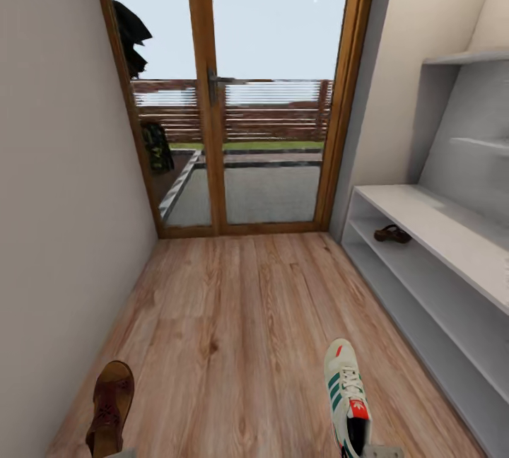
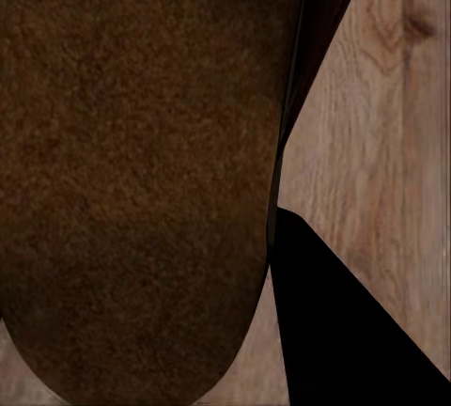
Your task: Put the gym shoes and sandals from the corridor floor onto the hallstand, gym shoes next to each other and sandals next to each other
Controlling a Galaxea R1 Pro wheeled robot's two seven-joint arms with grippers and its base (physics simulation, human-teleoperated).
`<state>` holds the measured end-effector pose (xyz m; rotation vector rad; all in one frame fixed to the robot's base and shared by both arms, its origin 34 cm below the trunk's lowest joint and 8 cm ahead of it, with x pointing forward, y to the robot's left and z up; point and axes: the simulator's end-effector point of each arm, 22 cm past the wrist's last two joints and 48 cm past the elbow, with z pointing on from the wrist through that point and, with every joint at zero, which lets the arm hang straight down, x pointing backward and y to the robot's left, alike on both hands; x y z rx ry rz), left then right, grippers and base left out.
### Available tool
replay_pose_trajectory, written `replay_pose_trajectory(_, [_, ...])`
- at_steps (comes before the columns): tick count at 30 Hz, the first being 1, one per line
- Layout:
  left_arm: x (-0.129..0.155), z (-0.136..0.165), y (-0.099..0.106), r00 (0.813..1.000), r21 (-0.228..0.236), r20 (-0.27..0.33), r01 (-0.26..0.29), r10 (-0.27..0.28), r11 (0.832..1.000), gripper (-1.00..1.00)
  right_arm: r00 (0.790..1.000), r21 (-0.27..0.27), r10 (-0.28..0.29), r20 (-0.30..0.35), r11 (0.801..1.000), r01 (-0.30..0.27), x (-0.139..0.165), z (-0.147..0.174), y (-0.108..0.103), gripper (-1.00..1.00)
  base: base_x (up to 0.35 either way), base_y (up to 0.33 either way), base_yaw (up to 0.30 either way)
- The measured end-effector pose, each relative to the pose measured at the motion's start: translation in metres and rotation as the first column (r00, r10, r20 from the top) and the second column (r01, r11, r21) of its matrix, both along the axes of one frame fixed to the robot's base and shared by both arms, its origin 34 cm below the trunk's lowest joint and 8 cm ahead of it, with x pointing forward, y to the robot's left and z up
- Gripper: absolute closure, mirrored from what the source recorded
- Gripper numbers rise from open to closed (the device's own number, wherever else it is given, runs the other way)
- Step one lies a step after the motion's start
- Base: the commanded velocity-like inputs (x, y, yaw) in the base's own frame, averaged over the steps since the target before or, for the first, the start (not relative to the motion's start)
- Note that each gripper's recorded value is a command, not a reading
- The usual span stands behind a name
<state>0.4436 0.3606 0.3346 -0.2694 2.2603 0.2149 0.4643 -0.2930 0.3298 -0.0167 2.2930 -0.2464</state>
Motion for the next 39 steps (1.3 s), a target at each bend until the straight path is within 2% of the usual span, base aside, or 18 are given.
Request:
replay_pose_trajectory(12, [0.0008, 0.0009, 0.0001, 1.0, 0.0, 0.003, 0.0, 0.0, 1.0, 1.0, 1.0, 0.0, 0.002, 0.001, 1.0, -0.002, 0.0008, 0.0007, 0.0005, 1.0, 0.322, 0.136, -0.26])
replay_pose_trajectory(39, [0.0019, 0.0022, 0.0002, 1.0, 0.0, 0.007, -0.001, 0.001, 1.0, 1.0, 1.0, 0.003, 0.004, 0.004, 1.0, -0.004, 0.0015, 0.0017, 0.0027, 1.0, 0.283, 0.211, -0.27])
